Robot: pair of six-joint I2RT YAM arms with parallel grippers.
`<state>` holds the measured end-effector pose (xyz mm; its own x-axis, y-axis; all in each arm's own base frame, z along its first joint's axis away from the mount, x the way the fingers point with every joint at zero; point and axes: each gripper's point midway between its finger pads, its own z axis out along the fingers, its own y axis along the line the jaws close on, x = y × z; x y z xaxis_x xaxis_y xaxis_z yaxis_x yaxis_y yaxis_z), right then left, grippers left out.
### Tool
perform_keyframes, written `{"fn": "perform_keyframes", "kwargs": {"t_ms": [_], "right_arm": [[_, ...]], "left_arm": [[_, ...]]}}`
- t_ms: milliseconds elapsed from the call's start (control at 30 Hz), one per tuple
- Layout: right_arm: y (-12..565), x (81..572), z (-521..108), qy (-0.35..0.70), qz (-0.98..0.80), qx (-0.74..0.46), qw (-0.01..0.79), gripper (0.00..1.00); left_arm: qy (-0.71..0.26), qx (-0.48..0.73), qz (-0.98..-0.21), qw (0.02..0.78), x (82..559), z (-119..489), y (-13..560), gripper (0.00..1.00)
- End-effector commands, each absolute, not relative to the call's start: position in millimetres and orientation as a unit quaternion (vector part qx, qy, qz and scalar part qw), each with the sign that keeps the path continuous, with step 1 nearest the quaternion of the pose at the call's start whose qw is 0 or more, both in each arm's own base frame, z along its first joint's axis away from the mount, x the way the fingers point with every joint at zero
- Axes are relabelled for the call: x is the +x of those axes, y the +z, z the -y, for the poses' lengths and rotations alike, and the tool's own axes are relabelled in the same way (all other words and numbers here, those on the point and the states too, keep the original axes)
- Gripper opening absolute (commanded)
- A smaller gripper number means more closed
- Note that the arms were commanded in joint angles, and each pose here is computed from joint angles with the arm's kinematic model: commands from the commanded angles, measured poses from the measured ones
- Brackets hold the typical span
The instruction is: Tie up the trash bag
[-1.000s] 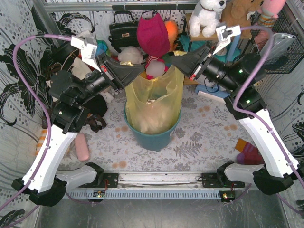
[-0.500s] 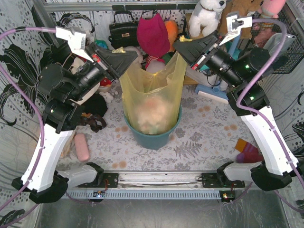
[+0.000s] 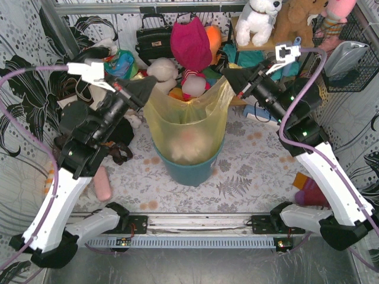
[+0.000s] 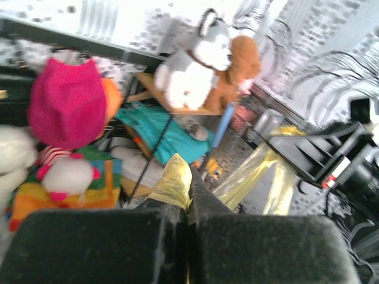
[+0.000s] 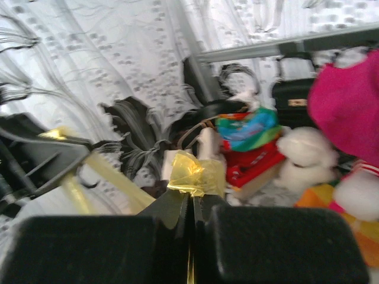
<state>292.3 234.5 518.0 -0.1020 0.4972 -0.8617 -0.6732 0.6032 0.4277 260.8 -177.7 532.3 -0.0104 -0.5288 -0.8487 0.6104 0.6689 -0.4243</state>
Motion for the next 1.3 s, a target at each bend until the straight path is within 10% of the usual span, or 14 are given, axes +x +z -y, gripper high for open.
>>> {"fn": "perform_keyframes", "kwargs": {"t_ms": [0,267,600,933,1133,1267], "right_arm": [[517,292,-169,0.348,-0.581,0.035,0.735,0.00],[500,290,-141,0.325,-0.567,0.098,0.750,0.00],[599,258,-217,0.474,-0.459,-0.087,0.746,0.00],[612,252,-239,0.519,-0.450,-0.126,0.716,0.00],[560,261,-241,0.489,-0.518,-0.126,0.690,0.42],[557,254,-235,0.472,-0.529,-0.138,0.692,0.53]], "left_arm": [[-0.328,-0.089,-0.556,0.759,254,111,535,0.00],[-0.258,-0.183,-0.583,0.748,266,76,504,0.00],[-0.468,0.065,-0.443,0.762,213,169,614,0.13],[-0.479,0.068,-0.468,0.739,227,181,613,0.27],[-0.426,0.010,-0.533,0.731,235,159,561,0.63],[-0.421,0.019,-0.547,0.723,223,154,558,0.76]]}}
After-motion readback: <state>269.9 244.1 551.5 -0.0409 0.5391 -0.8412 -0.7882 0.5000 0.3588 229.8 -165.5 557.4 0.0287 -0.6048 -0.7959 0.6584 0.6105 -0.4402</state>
